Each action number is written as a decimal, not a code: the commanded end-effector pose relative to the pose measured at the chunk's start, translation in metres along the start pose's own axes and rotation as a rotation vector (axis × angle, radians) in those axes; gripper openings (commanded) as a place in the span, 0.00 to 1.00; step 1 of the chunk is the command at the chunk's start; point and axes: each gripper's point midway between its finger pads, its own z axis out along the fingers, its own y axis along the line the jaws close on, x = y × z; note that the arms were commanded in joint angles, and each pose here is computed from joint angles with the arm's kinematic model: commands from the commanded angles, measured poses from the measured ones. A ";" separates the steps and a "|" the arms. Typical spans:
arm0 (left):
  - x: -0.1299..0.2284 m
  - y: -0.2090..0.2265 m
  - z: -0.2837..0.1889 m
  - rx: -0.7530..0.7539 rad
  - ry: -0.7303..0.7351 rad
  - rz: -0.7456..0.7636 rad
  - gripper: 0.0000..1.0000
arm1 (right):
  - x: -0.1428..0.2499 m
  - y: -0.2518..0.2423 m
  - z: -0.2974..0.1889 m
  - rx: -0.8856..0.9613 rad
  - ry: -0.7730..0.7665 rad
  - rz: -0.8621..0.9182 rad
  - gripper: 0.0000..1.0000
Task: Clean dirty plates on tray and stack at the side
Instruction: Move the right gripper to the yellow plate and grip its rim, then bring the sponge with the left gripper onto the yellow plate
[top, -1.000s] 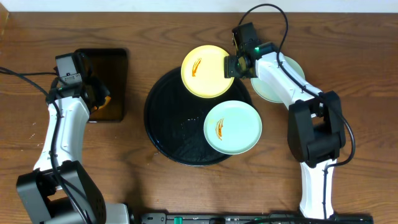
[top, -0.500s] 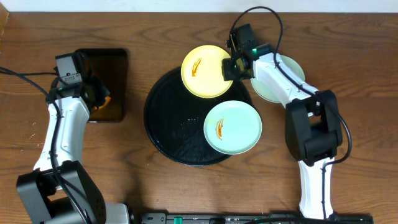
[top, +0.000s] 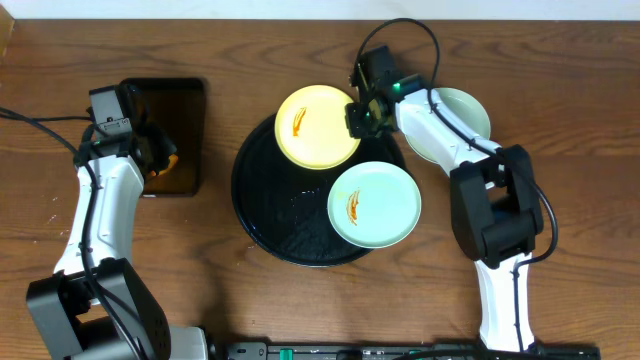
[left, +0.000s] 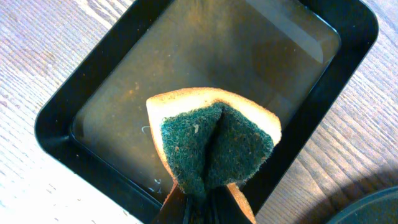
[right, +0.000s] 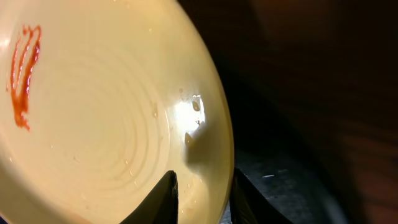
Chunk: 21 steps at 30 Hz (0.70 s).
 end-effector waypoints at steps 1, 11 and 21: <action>0.001 0.003 -0.001 -0.004 -0.001 0.018 0.08 | 0.013 0.030 0.008 -0.064 0.044 -0.033 0.26; 0.002 0.003 -0.001 -0.006 0.005 0.018 0.08 | 0.048 0.065 0.018 -0.004 0.117 -0.128 0.29; 0.002 0.003 -0.001 -0.007 0.007 0.019 0.08 | 0.055 0.063 0.018 0.035 0.137 -0.057 0.31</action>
